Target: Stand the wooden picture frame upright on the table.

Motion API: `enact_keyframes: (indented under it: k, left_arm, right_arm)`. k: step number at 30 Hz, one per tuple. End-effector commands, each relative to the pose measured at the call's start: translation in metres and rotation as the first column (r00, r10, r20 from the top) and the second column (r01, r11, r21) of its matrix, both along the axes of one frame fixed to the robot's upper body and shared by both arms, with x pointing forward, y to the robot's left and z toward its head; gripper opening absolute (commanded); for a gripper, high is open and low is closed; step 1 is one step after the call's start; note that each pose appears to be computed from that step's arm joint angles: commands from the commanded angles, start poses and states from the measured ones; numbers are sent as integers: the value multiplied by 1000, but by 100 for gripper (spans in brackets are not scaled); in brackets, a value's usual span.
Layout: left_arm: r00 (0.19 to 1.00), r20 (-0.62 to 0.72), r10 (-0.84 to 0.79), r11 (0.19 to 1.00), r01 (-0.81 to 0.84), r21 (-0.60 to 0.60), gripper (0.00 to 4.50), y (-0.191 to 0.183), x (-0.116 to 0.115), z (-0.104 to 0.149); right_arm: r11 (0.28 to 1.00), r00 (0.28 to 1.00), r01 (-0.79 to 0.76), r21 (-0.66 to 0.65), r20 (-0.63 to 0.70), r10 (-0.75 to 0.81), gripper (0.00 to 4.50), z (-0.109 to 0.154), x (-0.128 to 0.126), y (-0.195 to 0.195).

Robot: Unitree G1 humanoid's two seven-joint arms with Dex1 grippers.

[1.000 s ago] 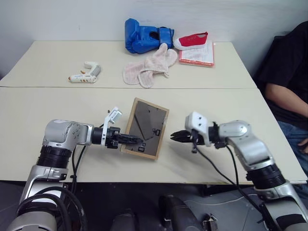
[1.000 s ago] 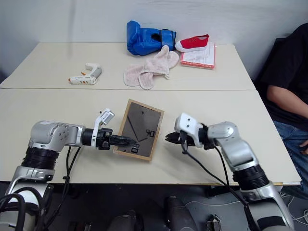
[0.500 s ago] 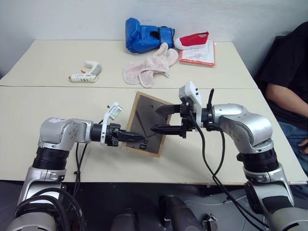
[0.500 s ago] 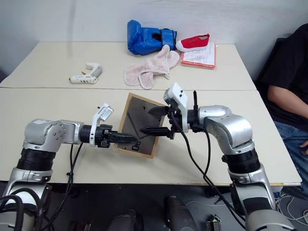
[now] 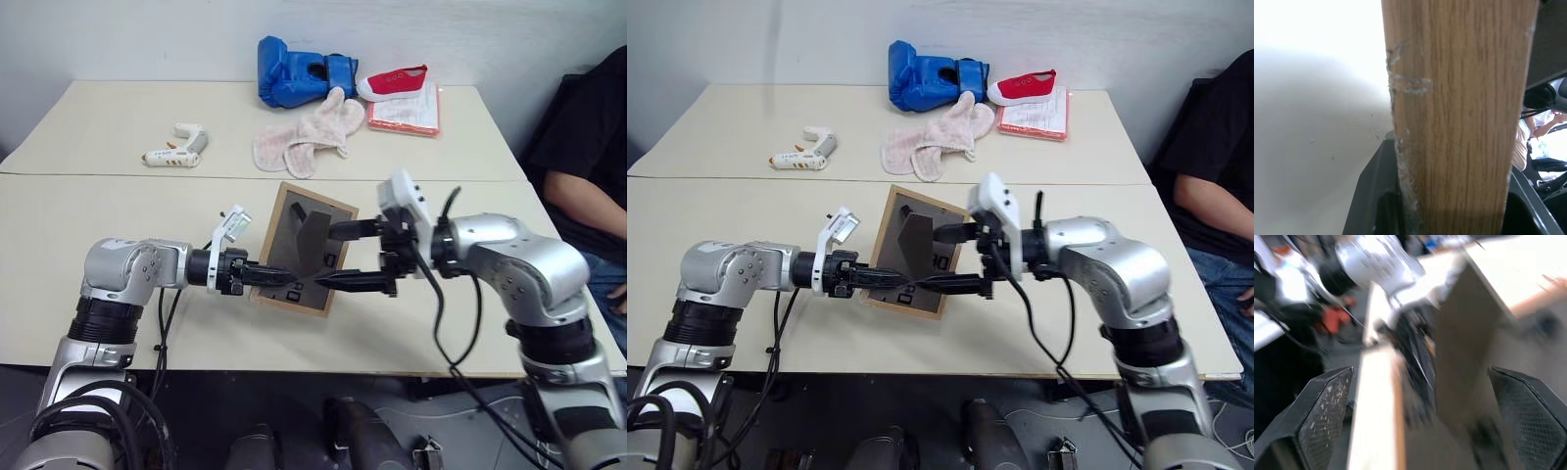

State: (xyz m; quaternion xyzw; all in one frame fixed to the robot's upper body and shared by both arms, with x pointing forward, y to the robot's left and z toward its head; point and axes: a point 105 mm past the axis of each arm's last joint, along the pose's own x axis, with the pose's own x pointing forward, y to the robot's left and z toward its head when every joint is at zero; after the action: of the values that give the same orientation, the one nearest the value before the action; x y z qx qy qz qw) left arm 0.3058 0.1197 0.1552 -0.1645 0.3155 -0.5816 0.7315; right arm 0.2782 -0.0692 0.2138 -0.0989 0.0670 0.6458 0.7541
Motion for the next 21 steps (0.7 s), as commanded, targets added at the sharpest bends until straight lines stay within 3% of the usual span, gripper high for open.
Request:
enact_keyframes:
  k: [1, 4, 6, 7, 10, 15, 21]
  left_arm:
    - [998, 59, -16, 999, 19, -42, 123, -2, 2, 20]
    - [998, 68, -17, 999, 20, -34, 123, -1, 2, 21]
    - [997, 68, -23, 999, 26, -42, 123, -1, 0, 26]
    - [998, 65, -25, 999, 28, -46, 123, -1, 0, 28]
    - [998, 54, -36, 998, 39, -49, 123, -1, -2, 31]
    - [997, 37, -67, 996, 69, -62, 123, -2, -8, 39]
    - [996, 29, -85, 995, 87, -56, 123, -3, -12, 42]
  right_arm:
    - [996, 980, 61, -69, 194, -46, 450, 7, 0, -19]
    - [967, 855, 206, -151, 509, -103, 450, 2, 18, -40]
    - [937, 554, 296, -185, 832, -11, 450, 5, 29, -47]
    - [934, 418, 289, -209, 905, 74, 450, 1, 28, -45]
    - [927, 104, 262, -269, 963, 250, 450, -13, 29, -39]
    - [947, -156, 224, -230, 951, 268, 450, -24, 43, -27]
    - [981, -313, 171, -94, 939, 144, 450, -7, 56, -4]
